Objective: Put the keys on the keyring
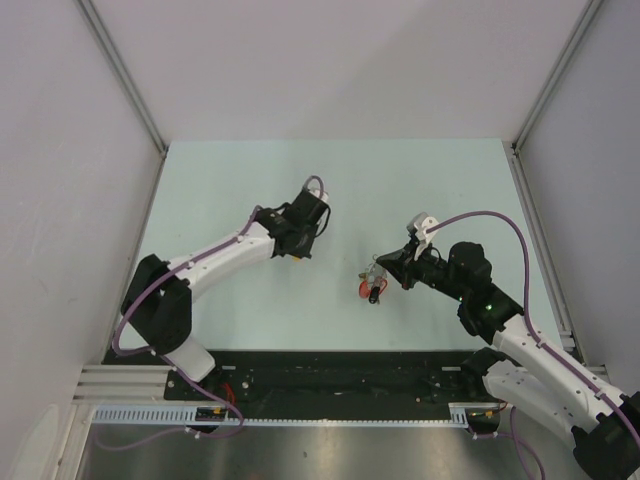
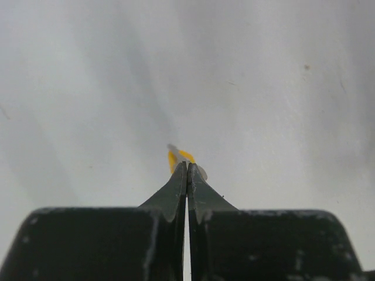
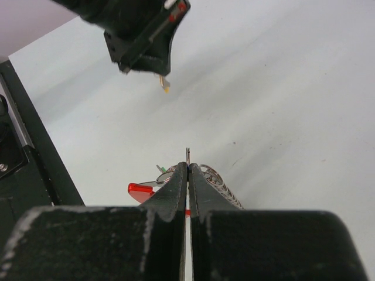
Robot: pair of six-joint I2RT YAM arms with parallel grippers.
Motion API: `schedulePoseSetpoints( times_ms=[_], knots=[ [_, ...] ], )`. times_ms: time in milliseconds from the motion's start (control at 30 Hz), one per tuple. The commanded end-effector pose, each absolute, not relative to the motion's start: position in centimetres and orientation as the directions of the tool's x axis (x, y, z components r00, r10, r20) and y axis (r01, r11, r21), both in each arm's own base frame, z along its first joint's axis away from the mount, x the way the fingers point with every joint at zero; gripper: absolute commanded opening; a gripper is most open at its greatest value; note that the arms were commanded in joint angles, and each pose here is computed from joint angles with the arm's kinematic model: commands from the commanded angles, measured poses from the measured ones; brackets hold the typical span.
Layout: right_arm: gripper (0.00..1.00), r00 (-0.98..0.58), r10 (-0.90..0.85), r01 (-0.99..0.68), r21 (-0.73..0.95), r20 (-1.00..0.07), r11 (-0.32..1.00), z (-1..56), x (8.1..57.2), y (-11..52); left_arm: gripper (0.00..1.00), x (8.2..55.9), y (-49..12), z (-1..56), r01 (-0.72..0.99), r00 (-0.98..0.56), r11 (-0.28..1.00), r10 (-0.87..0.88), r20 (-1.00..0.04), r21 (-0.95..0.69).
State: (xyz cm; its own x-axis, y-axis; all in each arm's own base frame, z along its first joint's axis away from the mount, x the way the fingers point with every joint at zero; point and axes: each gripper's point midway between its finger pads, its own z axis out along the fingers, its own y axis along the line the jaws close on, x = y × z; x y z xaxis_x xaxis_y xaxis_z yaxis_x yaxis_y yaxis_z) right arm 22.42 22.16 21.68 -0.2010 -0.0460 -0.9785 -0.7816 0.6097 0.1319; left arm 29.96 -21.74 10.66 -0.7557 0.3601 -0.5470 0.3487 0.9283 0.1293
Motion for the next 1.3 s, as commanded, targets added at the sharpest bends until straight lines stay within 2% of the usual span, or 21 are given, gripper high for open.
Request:
schedulePoseSetpoints(
  times_ms=[0, 100, 200, 367, 433, 567, 700, 967, 1267],
  knots=[
    [0.00, -0.113, -0.003, -0.790, 0.088, -0.994, 0.607, 25.1, 22.7, 22.3, 0.01, 31.6, -18.8, 13.4, 0.172, -0.776, 0.979, 0.201, -0.598, 0.106],
    [0.00, -0.114, 0.000, -0.789, 0.090, -0.993, 0.607, 25.2, 22.6, 22.3, 0.01, 31.0, -18.3, 12.3, 0.098, -0.806, 0.992, 0.122, -0.579, 0.072],
    [0.00, -0.113, 0.002, -0.795, 0.091, -0.994, 0.600, 25.1, 22.5, 22.4, 0.00, 29.7, -18.5, 10.3, 0.050, -0.855, 0.998, 0.061, -0.516, 0.035],
    [0.00, -0.113, 0.003, -0.798, 0.093, -0.994, 0.595, 25.2, 22.4, 22.5, 0.00, 26.7, -19.5, 7.7, 0.032, -0.907, 0.998, 0.005, -0.421, -0.057],
    [0.00, -0.111, 0.005, -0.800, 0.092, -0.994, 0.594, 25.2, 22.4, 22.5, 0.00, 26.3, -20.3, 7.9, 0.020, -0.903, 0.994, -0.029, -0.429, -0.111],
    [0.00, -0.112, 0.002, -0.803, 0.092, -0.994, 0.589, 25.1, 22.4, 22.6, 0.00, 24.8, -21.8, 6.3, 0.005, -0.923, 0.979, -0.075, -0.378, -0.205],
    [0.00, -0.116, -0.001, -0.805, 0.093, -0.993, 0.587, 25.0, 22.3, 22.6, 0.00, 24.5, -23.8, 6.0, -0.029, -0.930, 0.948, -0.142, -0.340, -0.317],
    [0.00, -0.118, -0.008, -0.801, 0.091, -0.993, 0.592, 24.8, 22.3, 22.6, 0.00, 26.8, -24.4, 6.8, -0.108, -0.890, 0.913, -0.265, -0.371, -0.393],
    [0.00, -0.122, -0.013, -0.801, 0.091, -0.992, 0.592, 24.7, 22.2, 22.6, 0.00, 28.9, -22.3, 5.1, -0.372, -0.786, 0.784, -0.551, -0.281, -0.497]
  ],
)
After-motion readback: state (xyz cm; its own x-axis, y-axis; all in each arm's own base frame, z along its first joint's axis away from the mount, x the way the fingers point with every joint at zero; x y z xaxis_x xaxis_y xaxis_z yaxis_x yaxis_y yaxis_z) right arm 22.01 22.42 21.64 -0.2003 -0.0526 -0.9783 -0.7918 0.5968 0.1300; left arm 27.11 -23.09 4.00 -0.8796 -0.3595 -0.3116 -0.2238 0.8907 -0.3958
